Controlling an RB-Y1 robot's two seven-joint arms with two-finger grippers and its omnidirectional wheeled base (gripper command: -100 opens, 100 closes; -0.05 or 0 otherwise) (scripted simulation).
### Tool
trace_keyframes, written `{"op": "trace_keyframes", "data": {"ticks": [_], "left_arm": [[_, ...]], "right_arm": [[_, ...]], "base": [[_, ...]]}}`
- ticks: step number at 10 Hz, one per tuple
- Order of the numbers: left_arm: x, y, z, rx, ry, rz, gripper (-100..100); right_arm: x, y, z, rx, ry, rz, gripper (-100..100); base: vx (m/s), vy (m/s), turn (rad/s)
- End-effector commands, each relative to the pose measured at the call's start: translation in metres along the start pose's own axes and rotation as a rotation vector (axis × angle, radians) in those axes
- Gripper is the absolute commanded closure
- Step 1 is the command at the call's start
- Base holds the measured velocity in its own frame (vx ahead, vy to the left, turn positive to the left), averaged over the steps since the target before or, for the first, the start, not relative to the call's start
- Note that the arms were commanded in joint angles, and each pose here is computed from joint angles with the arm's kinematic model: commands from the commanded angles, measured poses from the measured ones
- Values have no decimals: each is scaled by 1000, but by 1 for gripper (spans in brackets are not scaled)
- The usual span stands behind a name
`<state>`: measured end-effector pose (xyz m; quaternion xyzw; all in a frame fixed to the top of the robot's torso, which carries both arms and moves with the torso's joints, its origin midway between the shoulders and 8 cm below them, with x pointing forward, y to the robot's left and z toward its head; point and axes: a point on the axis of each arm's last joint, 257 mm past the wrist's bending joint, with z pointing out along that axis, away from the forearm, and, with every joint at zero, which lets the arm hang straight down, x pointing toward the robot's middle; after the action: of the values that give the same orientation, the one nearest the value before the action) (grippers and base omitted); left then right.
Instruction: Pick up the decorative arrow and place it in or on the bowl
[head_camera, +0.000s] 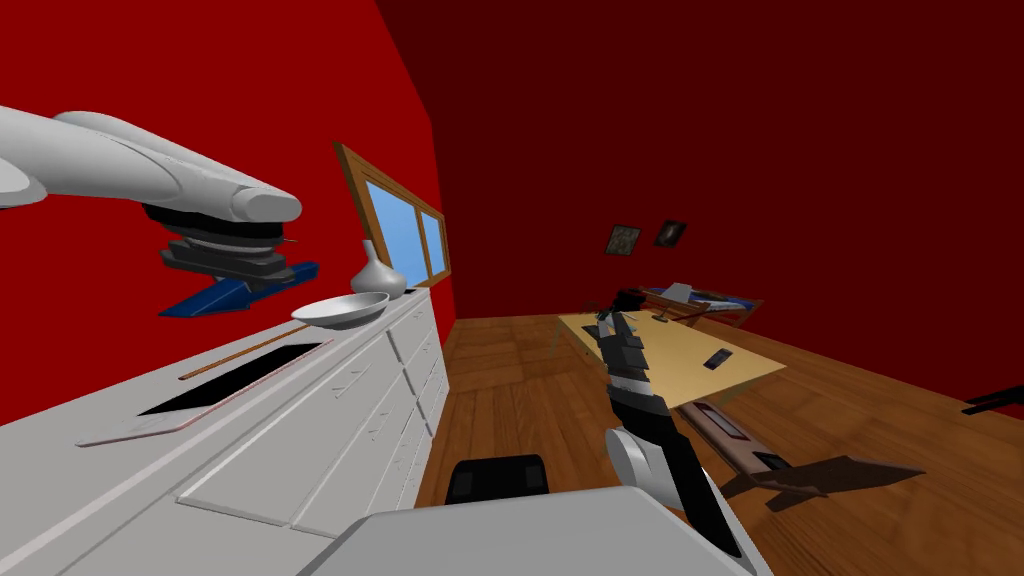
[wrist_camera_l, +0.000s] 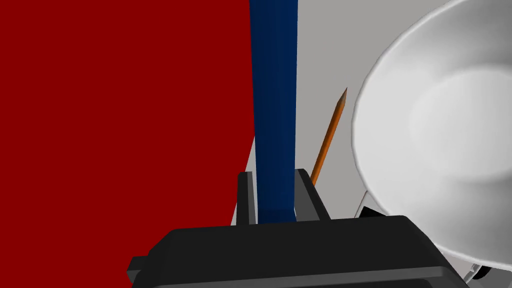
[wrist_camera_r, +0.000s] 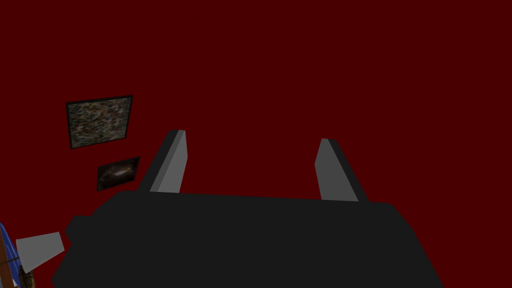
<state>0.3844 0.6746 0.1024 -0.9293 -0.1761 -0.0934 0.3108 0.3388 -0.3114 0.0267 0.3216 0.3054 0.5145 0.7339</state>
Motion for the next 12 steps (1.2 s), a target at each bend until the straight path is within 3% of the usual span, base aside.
{"op": "trace_keyframes", "data": {"ticks": [1, 2, 6, 12], "left_arm": [[4, -10, 5, 85, -3, 2, 100], [4, -10, 5, 85, -3, 2, 100], [11, -34, 21, 285, -13, 48, 100], [23, -58, 47, 519, -12, 200, 100]], "right_arm": [[0, 0, 0, 0, 0, 0, 0], [0, 0, 0, 0, 0, 0, 0], [0, 0, 0, 0, 0, 0, 0], [0, 0, 0, 0, 0, 0, 0]], "base": [[76, -138, -13], [39, -101, 7], [59, -116, -2], [64, -136, 19]]}}
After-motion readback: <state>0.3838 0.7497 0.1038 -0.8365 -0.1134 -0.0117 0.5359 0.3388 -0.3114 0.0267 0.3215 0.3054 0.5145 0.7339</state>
